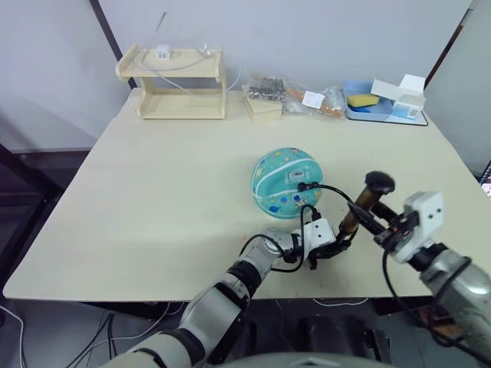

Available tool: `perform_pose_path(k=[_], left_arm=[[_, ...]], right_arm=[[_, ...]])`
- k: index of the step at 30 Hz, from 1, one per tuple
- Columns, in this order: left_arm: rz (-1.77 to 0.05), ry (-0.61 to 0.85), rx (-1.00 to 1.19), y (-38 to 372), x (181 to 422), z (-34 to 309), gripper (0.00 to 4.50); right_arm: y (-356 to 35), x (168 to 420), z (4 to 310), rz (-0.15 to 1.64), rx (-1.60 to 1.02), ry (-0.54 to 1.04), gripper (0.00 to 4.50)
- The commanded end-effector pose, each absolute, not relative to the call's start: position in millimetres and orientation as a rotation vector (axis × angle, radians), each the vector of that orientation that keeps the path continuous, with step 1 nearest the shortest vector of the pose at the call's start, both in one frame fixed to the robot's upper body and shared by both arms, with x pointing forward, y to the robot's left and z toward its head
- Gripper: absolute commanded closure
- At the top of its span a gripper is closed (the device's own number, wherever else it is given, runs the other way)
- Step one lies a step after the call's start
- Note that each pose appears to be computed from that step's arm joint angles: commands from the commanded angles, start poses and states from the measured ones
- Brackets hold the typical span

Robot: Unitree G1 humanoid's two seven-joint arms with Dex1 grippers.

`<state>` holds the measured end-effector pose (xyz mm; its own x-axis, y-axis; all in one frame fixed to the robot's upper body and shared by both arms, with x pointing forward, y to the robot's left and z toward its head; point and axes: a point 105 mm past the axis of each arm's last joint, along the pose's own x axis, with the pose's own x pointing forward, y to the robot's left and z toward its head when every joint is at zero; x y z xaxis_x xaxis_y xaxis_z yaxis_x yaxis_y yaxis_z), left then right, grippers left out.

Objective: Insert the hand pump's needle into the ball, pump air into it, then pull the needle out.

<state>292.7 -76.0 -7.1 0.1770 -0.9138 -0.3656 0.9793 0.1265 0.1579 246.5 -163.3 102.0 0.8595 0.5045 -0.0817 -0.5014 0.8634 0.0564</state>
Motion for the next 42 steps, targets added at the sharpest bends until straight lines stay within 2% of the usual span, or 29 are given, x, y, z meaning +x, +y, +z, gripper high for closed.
perform_pose_path(k=[1, 3, 6, 11, 17, 22, 27, 29, 32, 42], left_arm=[[-1.437, 0.290, 0.430, -70.6, 278.8, -28.5, 3.43], [-1.436, 0.291, 0.430, -70.5, 279.1, -28.4, 3.43], [-1.434, 0.291, 0.430, -70.4, 279.5, -28.2, 3.43], [-1.433, 0.299, 0.434, -69.0, 279.5, -29.8, 3.43], [-1.440, 0.312, 0.438, -68.1, 277.4, -32.9, 3.43], [-1.449, 0.316, 0.437, -69.1, 275.3, -33.9, 3.43], [-1.450, 0.316, 0.436, -68.9, 275.5, -33.7, 3.43], [-1.450, 0.315, 0.435, -68.9, 275.3, -33.7, 3.43], [-1.448, 0.312, 0.431, -68.6, 275.7, -33.0, 3.43], [-1.447, 0.301, 0.410, -74.3, 274.5, -29.4, 3.43]], right_arm=[[-172.1, 232.4, 28.8, 0.479, 0.041, 0.327, 3.52], [-173.4, 233.9, 26.8, 0.472, 0.043, 0.314, 3.52], [-177.7, 240.5, 42.7, 0.459, 0.037, 0.248, 3.52], [-187.6, 250.4, 106.3, 0.435, -0.016, 0.067, 3.52], [-191.4, 242.7, 189.6, 0.446, -0.056, -0.110, 3.52], [-196.4, 234.7, 234.4, 0.439, -0.086, -0.172, 3.52], [-200.9, 228.5, 260.0, 0.441, -0.092, -0.184, 3.52], [-202.8, 226.7, 260.7, 0.438, -0.091, -0.168, 3.52], [-200.8, 230.2, 235.8, 0.440, -0.080, -0.083, 3.52], [-191.1, 244.0, 103.5, 0.458, 0.015, 0.219, 3.52]])
